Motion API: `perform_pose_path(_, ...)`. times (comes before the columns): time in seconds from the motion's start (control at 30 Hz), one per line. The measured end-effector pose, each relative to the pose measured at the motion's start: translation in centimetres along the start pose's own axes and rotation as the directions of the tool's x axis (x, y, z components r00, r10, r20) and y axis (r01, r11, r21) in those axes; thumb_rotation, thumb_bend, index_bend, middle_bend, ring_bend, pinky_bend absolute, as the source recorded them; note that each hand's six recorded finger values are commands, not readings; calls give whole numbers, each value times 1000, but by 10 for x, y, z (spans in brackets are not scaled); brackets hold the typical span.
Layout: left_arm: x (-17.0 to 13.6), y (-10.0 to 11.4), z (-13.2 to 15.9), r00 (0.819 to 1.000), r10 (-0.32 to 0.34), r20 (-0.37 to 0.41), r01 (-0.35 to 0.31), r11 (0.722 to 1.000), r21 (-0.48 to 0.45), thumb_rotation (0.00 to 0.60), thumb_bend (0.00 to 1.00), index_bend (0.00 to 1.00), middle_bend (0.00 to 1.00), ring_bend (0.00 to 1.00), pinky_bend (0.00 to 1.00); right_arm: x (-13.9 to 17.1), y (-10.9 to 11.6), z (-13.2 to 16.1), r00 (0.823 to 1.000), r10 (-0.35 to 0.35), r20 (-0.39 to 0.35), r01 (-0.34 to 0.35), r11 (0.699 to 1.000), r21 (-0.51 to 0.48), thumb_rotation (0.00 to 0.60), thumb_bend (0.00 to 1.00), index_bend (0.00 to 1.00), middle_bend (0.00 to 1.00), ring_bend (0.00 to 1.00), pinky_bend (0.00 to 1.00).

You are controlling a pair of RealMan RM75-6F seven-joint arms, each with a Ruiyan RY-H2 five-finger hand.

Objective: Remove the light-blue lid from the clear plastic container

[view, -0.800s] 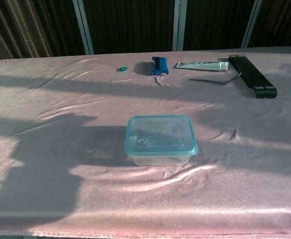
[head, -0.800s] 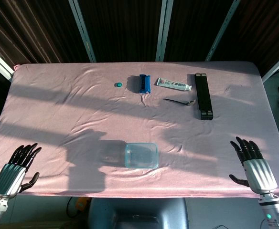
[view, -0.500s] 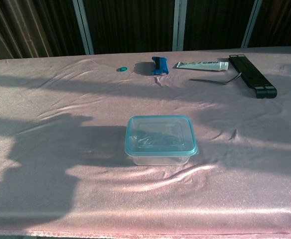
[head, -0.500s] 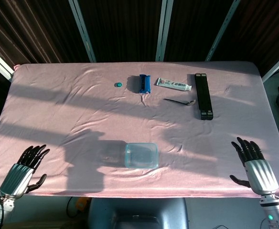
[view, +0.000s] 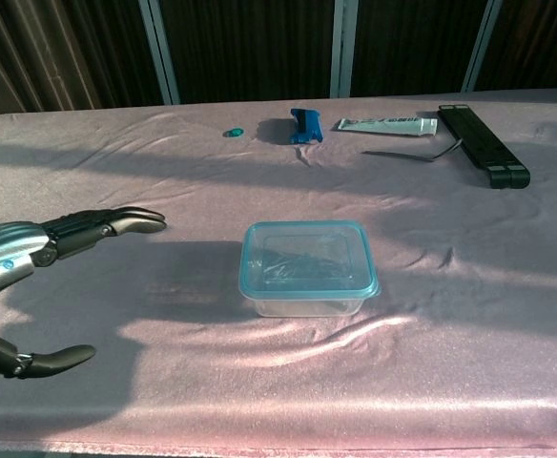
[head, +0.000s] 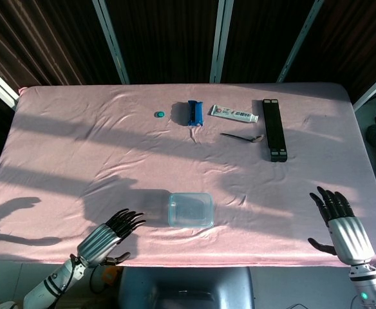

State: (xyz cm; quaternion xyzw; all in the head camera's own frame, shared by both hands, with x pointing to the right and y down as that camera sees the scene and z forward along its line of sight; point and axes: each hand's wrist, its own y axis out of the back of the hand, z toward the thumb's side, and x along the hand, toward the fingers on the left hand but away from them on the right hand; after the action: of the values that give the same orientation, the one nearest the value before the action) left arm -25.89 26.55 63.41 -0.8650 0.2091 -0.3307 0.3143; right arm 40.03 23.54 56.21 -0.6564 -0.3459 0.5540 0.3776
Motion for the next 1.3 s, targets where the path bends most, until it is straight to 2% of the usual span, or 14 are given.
perform_pose_path(0.23,59,-8,23,1000,22,1,-22,999,-47,600,269,0,0,0,0,0,0,-2,1000,8,0,-8,1000,-11,600,120,0,0,0,0)
perform_pose_path(0.53,99,-23,38,999,-52,-5,51,998,-48,600,267,0,0,0,0,-2,-2,-3,1000,29,4,-29,1000,-10,600,119,0,0,0,0)
perform_pose_path(0.73,125,-28,51,999,-41,-10,41,999,-30,600,265,0,0,0,0,-1,-3,-3,999,45,-2,-45,999,-14,600,120,0,0,0,0)
perform_pose_path(0.87,136,-29,50,999,-32,-30,31,999,-34,600,266,0,0,0,0,0,-2,-3,999,46,-4,-46,999,-15,600,119,0,0,0,0)
perform_pose_path(1.03,149,-37,46,996,-55,-63,51,997,-56,600,266,0,0,0,0,2,-3,-1,999,51,-9,-51,999,-14,600,120,0,0,0,0)
perform_pose_path(1.3,161,-38,41,995,-49,-86,49,999,8,600,265,0,0,0,0,3,-1,-4,999,51,-7,-51,998,-19,600,119,0,0,0,0)
